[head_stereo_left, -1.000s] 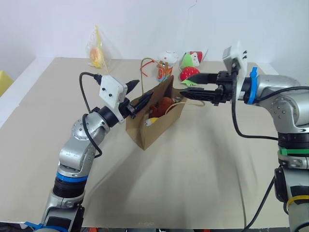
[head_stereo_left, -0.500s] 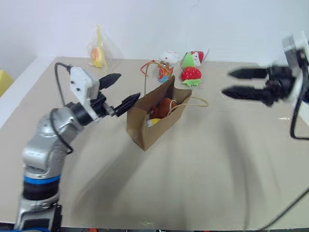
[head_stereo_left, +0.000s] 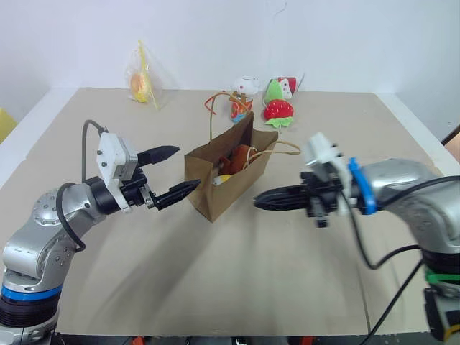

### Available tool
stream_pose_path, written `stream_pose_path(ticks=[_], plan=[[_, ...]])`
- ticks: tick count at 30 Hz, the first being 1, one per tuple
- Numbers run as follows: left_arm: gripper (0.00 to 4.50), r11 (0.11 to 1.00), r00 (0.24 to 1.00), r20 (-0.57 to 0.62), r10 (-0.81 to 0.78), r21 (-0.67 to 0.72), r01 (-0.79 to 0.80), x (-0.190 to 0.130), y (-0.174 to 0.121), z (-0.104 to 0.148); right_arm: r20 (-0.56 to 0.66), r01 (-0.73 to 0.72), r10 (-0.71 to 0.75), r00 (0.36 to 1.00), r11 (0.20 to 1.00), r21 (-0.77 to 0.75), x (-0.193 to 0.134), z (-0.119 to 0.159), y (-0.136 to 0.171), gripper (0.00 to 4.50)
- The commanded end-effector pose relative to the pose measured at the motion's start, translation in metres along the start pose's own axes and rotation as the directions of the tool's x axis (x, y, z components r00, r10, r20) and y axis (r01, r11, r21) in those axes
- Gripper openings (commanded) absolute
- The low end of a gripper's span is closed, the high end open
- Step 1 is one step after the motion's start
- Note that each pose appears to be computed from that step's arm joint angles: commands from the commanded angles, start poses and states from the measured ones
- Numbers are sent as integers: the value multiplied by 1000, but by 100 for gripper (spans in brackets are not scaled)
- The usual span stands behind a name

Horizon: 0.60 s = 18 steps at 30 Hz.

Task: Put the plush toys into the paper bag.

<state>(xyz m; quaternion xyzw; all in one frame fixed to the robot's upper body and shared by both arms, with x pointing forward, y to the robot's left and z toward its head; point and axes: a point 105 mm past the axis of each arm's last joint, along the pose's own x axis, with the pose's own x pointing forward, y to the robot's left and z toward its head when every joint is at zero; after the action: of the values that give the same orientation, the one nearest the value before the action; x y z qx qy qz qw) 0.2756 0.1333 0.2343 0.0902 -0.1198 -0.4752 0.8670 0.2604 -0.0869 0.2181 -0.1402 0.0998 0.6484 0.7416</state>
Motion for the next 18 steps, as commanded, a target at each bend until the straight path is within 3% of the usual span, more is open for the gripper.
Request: stream_pose_path(ticks=[1, 6, 18], plan=[[450, 994, 999, 26, 43, 103, -45, -8, 8, 12, 44, 70, -65, 997, 989, -129, 14, 15, -8, 3], [450, 991, 997, 18, 68, 117, -70, -14, 7, 8, 124, 167, -148, 981, 973, -161, 36, 26, -23, 3], [450, 983, 993, 23, 120, 138, -122, -10, 6, 2, 175, 180, -151, 973, 971, -159, 60, 28, -19, 3]])
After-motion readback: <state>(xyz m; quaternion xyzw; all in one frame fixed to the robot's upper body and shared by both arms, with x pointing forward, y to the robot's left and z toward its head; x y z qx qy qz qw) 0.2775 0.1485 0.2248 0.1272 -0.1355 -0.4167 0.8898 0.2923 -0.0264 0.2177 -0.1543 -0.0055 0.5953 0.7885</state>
